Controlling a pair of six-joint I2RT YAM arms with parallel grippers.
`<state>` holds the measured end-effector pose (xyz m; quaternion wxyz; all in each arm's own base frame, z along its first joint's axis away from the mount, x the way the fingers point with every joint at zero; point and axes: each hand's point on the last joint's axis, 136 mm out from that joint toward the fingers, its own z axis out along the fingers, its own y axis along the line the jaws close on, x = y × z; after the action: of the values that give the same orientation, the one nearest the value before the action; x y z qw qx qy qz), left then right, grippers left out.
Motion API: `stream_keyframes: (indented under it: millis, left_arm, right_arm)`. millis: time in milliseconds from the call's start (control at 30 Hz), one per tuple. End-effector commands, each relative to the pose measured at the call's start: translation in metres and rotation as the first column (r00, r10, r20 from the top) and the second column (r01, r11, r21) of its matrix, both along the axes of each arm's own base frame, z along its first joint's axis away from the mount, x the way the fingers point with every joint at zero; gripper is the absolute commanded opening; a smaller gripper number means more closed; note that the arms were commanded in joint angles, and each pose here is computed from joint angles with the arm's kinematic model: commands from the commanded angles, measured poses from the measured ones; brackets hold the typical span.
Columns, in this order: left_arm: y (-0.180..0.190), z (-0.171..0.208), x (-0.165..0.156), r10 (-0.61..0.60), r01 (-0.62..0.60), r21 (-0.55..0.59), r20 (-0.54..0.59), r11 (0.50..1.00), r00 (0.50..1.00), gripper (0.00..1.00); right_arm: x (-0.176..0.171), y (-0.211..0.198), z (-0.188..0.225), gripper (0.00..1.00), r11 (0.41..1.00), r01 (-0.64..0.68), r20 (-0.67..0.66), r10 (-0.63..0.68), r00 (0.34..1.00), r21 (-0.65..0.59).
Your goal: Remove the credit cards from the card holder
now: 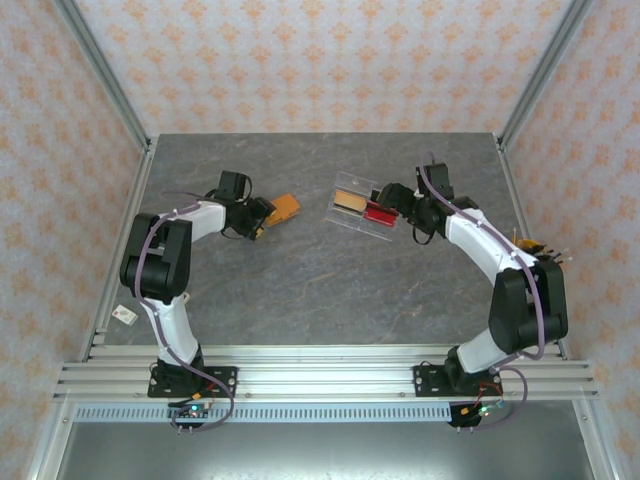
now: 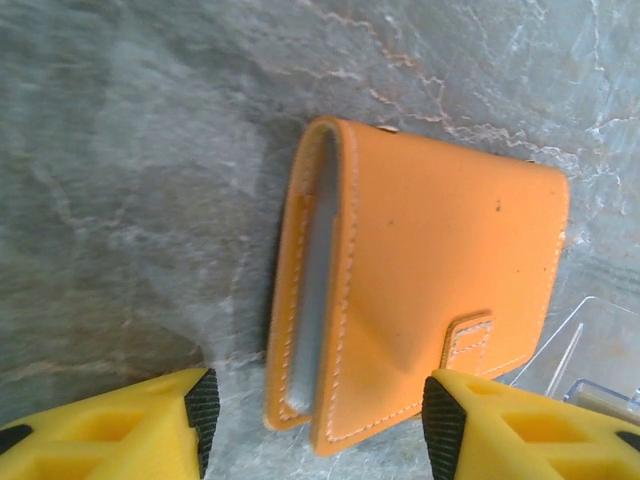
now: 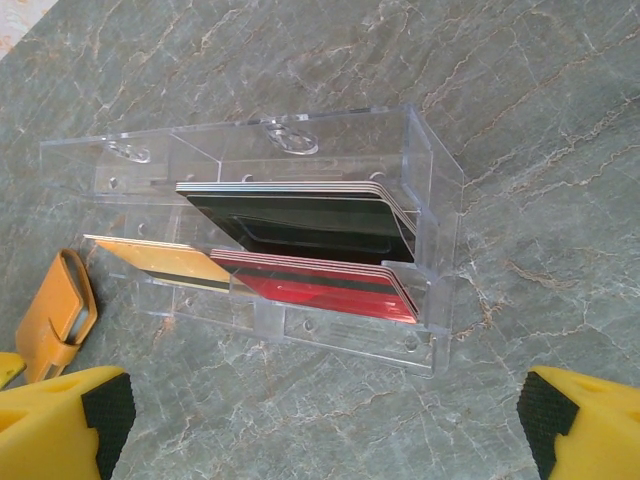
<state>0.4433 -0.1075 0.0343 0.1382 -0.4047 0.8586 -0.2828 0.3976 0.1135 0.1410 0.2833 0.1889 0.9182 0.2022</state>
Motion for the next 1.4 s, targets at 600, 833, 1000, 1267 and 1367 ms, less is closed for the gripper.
stream_keyframes:
  millis: [600, 833, 1000, 1267, 1367]
  left_arm:
    - [-0.008, 0.01, 0.021, -0.04, 0.04, -0.01, 0.05, 0.999, 0.998, 0.22]
    - [-0.001, 0.043, -0.007, -0.141, 0.135, 0.081, 0.064, 0.987, 0.988, 0.1]
    - [-0.005, 0.076, -0.047, -0.238, 0.228, 0.13, 0.071, 0.965, 0.969, 0.07]
    - [-0.028, 0.102, -0.086, -0.282, 0.273, 0.09, 0.11, 0.958, 0.953, 0.07]
    - [-0.034, 0.103, -0.089, -0.268, 0.262, 0.063, 0.122, 0.963, 0.955, 0.07]
  right_arm:
    - [-0.002, -0.001, 0.008, 0.99, 1.0, 0.015, -0.001, -0.015, 1.0, -0.006]
    - [-0.01, 0.004, 0.017, 0.99, 0.996, -0.029, 0.04, 0.033, 0.999, -0.082]
    - [-0.019, 0.047, 0.035, 1.0, 0.965, -0.19, 0.172, 0.221, 0.96, -0.18]
    - [-0.033, 0.143, 0.048, 1.0, 0.809, -0.472, 0.326, 0.578, 0.748, -0.35]
    - [-0.032, 0.171, 0.042, 0.97, 0.706, -0.549, 0.297, 0.697, 0.653, -0.448]
